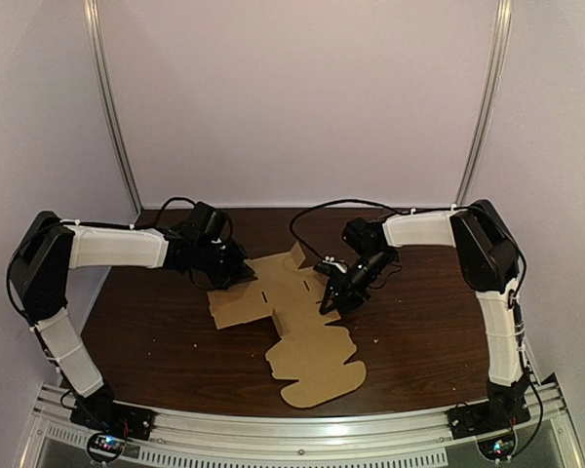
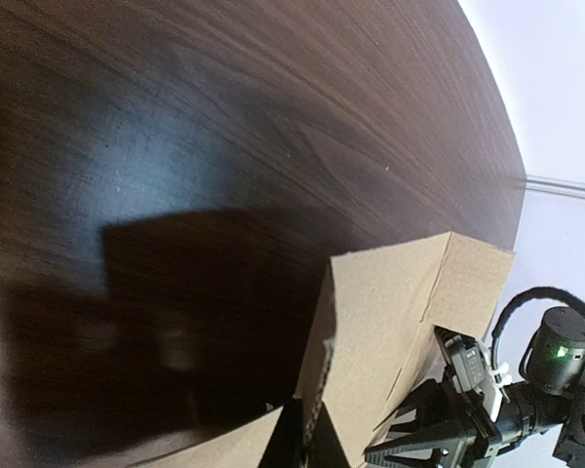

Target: Fold the paper box

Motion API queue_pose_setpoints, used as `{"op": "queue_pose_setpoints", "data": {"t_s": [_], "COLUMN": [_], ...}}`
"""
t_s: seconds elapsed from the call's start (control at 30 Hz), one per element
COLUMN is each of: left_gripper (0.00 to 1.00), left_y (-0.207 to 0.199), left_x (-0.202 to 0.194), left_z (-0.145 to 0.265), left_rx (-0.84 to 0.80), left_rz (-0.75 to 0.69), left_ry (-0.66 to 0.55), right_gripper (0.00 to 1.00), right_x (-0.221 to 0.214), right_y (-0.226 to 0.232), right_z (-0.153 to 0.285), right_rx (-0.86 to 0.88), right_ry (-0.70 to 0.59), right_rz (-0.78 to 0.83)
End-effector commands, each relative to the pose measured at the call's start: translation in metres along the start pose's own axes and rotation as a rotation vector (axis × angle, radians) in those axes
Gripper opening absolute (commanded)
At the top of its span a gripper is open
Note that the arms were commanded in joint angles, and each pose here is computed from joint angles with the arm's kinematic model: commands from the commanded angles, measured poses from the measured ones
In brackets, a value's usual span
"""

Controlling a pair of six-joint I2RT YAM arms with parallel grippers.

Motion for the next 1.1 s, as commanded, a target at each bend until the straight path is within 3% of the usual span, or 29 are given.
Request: {"op": "queue_pose_setpoints", "data": {"t_s": [0.0, 0.17, 0.27, 0.43, 0.67, 0.77, 0.9, 0.97, 1.07], "left_gripper": [0.0, 0.0, 0.01, 0.21, 0.28, 0.24, 0.09, 0.0, 0.0], "left_y": [0.0, 0.001, 0.002, 0.014, 0.02, -0.004, -0.034, -0.036, -0.038], "left_x": [0.001, 0.0, -0.003, -0.002, 0.014, -0.001, -0.04, -0.052, -0.062], "left_z": [-0.005, -0.007, -0.007, 0.0, 0.035, 0.037, 0.025, 0.014, 0.0], "left_rx": [-0.016, -0.009, 0.012, 0.125, 0.233, 0.173, 0.059, 0.03, 0.001], "left_rz": [0.009, 0.008, -0.015, -0.11, -0.305, -0.507, -0.828, -0.934, -1.027], "left_ry": [0.005, 0.009, 0.004, -0.018, -0.169, -0.12, 0.021, 0.068, 0.091], "right_gripper": [0.27, 0.13, 0.1, 0.07, 0.05, 0.05, 0.05, 0.05, 0.05], "right_x": [0.001, -0.003, -0.003, -0.001, 0.0, 0.0, 0.0, 0.0, 0.001], "right_y": [0.016, 0.015, 0.013, 0.011, 0.006, 0.003, -0.003, -0.005, -0.005], "right_z": [-0.003, -0.01, -0.01, -0.007, -0.007, -0.007, -0.009, -0.01, -0.009], "right_rx": [-0.058, -0.158, -0.207, -0.262, -0.285, -0.302, -0.321, -0.32, -0.325], "right_ry": [0.014, 0.068, 0.087, 0.108, 0.134, 0.152, 0.174, 0.18, 0.18], "right_rz": [0.07, 0.108, 0.122, 0.155, 0.17, 0.171, 0.163, 0.16, 0.163]}}
Point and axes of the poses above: each gripper's point midway between its finger pads, its own z axis back along the fingers, its own y axis along the line the jaws close on, x = y × z, the point moved 5 cm from there along z, back along the fingers, and after that the axes turned 11 degrees about z, right-handed, at the moved point
